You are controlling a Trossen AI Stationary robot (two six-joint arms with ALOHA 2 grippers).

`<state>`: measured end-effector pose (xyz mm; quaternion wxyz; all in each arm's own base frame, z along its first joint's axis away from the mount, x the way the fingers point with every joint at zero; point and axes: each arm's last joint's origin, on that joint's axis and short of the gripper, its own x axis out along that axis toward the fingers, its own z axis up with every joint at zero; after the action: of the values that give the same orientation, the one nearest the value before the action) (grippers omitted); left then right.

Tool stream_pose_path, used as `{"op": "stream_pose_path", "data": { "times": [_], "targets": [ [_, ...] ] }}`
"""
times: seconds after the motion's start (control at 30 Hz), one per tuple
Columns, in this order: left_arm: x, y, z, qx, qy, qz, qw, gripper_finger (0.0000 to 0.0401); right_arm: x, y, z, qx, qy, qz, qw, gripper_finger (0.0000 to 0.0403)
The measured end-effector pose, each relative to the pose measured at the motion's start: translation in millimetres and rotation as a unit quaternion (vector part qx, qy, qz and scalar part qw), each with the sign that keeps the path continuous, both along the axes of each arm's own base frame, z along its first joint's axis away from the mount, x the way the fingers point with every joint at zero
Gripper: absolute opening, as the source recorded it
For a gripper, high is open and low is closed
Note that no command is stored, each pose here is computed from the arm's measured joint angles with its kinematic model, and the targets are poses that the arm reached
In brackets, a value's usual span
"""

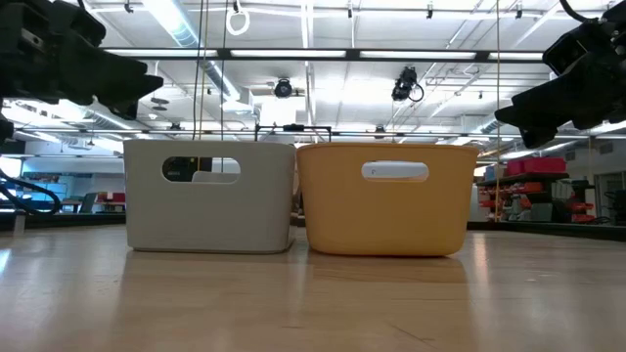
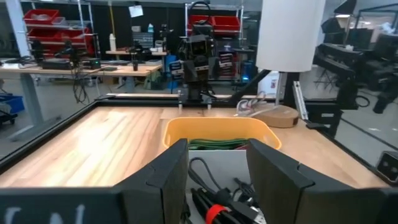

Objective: Pick & Place USB Port
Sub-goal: Return to Home Position

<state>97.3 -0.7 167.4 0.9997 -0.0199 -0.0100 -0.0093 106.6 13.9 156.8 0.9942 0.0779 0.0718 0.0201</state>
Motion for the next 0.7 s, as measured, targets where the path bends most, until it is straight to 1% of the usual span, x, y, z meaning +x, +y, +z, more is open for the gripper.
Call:
{"op": "stream_pose_path", "data": {
  "times": [0.17, 0.4, 0.63, 0.7],
  "targets": [
    [0.0, 0.4, -0.3, 0.003, 0.001, 0.007, 1.0, 0.017, 0.0, 0.0, 0.1, 0.0, 0.0, 0.0, 1.0, 0.0154],
    [0.6, -0.4, -0.5, -0.003, 0.003, -0.004, 1.0, 0.017, 0.0, 0.0, 0.2, 0.0, 0.0, 0.0, 1.0, 0.0154],
    [0.4, -0.5, 5.8, -0.004, -0.031, -0.006, 0.999, 0.017, 0.0, 0.0, 0.3, 0.0, -0.001, 0.0, 1.0, 0.0154],
    [0.5, -0.5, 5.6, -0.004, -0.03, -0.006, 1.0, 0.017, 0.0, 0.0, 0.3, 0.0, 0.0, 0.0, 1.0, 0.0154]
  ]
}}
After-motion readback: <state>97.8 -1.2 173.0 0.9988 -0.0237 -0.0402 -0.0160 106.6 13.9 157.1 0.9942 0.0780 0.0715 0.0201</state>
